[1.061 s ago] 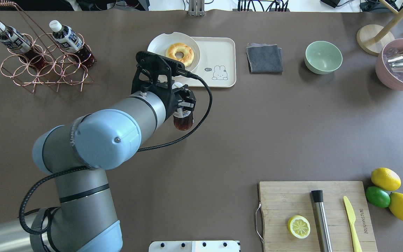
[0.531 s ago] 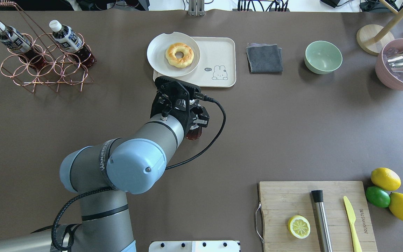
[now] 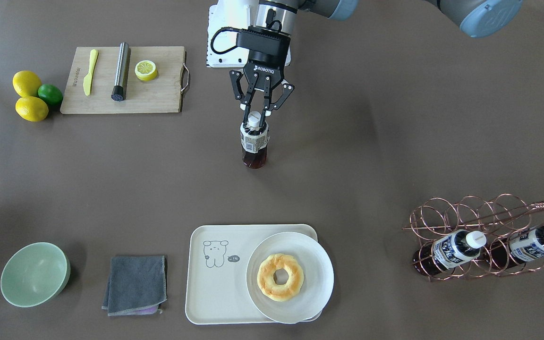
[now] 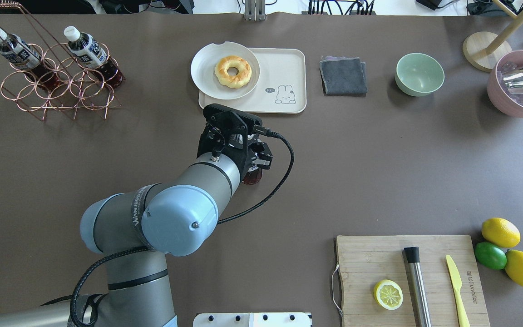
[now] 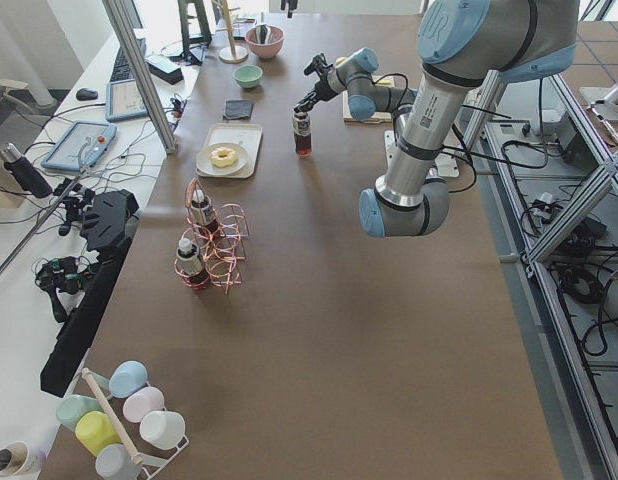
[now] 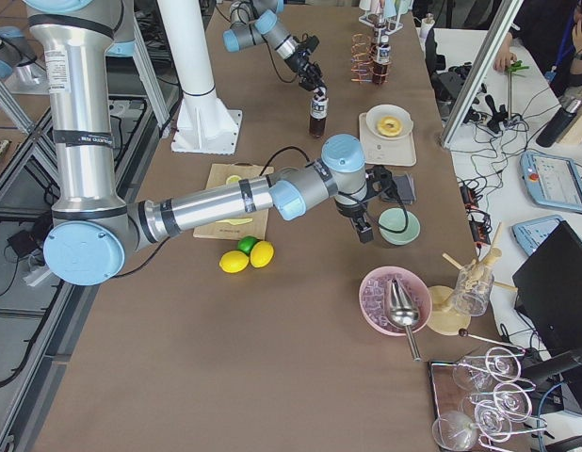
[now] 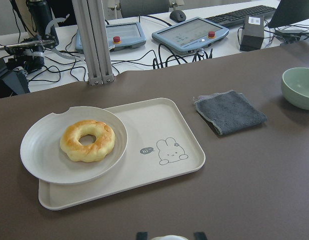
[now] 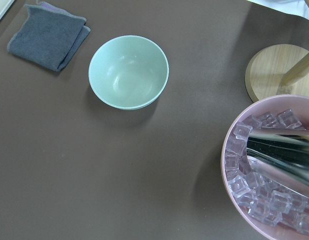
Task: Place tea on tray
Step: 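Set the tea bottle down beside the tray and withdraw the left gripper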
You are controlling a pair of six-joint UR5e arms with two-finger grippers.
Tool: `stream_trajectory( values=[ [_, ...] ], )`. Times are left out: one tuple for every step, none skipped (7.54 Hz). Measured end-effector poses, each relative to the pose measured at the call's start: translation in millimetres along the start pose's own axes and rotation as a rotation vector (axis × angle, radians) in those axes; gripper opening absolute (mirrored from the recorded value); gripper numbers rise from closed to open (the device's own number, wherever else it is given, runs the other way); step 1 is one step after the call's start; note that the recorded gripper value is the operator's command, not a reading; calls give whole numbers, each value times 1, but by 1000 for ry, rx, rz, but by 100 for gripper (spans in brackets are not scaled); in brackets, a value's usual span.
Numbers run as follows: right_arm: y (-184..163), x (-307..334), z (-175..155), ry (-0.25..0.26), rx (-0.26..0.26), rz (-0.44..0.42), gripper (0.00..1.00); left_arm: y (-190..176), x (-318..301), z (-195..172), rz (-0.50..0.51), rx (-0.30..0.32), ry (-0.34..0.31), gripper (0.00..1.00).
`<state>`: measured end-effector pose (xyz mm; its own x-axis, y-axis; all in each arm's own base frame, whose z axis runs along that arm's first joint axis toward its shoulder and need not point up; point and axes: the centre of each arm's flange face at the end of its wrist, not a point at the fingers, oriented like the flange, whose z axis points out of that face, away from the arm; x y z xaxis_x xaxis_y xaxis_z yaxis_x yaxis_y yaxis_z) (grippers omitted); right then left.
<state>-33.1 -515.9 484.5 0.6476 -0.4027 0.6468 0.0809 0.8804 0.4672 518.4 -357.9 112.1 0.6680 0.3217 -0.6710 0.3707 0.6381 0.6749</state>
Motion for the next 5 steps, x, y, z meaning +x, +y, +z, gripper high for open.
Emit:
stream_trajectory(
  values=[
    [0, 0, 0, 0, -1, 1, 99, 1, 0, 0, 1, -1, 0, 74],
    [0, 0, 1, 0, -1, 0, 99, 2, -1, 1, 6, -2, -3, 98],
    [1, 0, 1, 0, -2, 1, 99, 4, -4, 2, 15, 2, -12, 98],
    [0, -1, 1, -2, -2, 0, 99, 1, -5, -2, 9, 14, -12, 98],
    [-3, -4, 0, -4, 3, 0, 99, -16, -7, -22, -29, 47, 28, 98]
  ],
)
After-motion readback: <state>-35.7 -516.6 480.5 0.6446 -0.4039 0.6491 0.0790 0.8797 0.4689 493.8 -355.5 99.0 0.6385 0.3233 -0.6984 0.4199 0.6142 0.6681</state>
